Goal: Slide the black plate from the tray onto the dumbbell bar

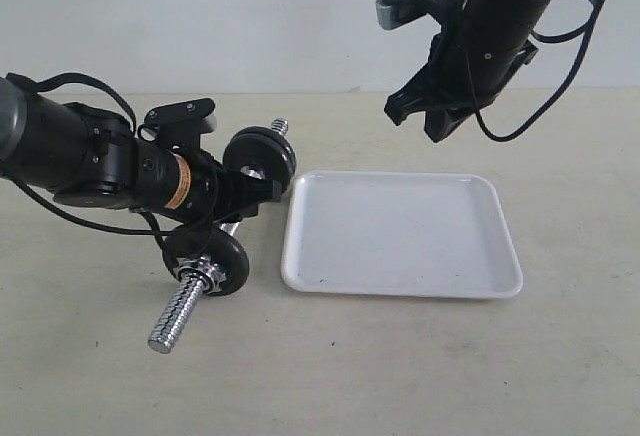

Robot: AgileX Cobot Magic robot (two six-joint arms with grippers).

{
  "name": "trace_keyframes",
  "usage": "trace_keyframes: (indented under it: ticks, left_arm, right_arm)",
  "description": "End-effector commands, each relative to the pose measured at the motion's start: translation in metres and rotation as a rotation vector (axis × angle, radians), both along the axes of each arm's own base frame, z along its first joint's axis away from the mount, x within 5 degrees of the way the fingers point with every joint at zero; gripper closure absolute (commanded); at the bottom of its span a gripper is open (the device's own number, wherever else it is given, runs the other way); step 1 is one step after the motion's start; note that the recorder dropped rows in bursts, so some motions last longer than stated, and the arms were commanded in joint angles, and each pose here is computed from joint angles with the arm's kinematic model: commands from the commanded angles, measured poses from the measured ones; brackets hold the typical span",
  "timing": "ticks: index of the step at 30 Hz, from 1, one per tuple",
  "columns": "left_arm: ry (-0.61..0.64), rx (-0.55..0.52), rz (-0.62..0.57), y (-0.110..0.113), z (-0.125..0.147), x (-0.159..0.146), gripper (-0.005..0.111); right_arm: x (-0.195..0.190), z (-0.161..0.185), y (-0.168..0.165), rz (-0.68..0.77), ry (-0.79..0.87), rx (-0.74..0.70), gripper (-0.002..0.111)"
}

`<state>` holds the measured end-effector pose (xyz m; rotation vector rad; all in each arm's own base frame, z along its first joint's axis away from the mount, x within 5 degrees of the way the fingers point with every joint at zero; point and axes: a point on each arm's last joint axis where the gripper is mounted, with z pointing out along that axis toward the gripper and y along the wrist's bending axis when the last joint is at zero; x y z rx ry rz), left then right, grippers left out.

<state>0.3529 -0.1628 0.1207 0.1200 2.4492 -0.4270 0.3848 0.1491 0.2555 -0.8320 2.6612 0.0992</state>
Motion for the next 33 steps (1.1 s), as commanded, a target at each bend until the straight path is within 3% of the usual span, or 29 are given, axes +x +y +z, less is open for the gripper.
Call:
trace_keyframes:
  ticks: [1, 14, 18, 20, 33]
  left_arm:
    - [-0.125, -0.086, -0.019, -0.0047, 0.051, 0.0015, 0.102]
    - [-0.127, -0.085, -0.023, -0.0048, 0.051, 0.0014, 0.101]
    - [-0.12, -0.095, -0.01, -0.0047, 0.051, 0.0014, 0.079]
    - [-0.119, -0.096, -0.008, -0.0047, 0.051, 0.0014, 0.074]
    - [-0.119, -0.096, -0.008, -0.0047, 0.051, 0.0014, 0.075]
  right_arm:
    - [-0.0012, 0.005, -0.0004, 0.004, -0.01, 0.004, 0.109]
    - [-0.0012, 0.005, -0.0004, 0.004, -0.01, 0.004, 0.109]
    - [-0.0012, 0.005, -0.0004, 0.004, -0.01, 0.004, 0.109]
    - [-0.0012, 0.005, -0.0004, 0.004, -0.01, 0.004, 0.109]
    - [-0.0013, 0.0049, -0.0005, 0.004, -0.008, 0.003, 0.109]
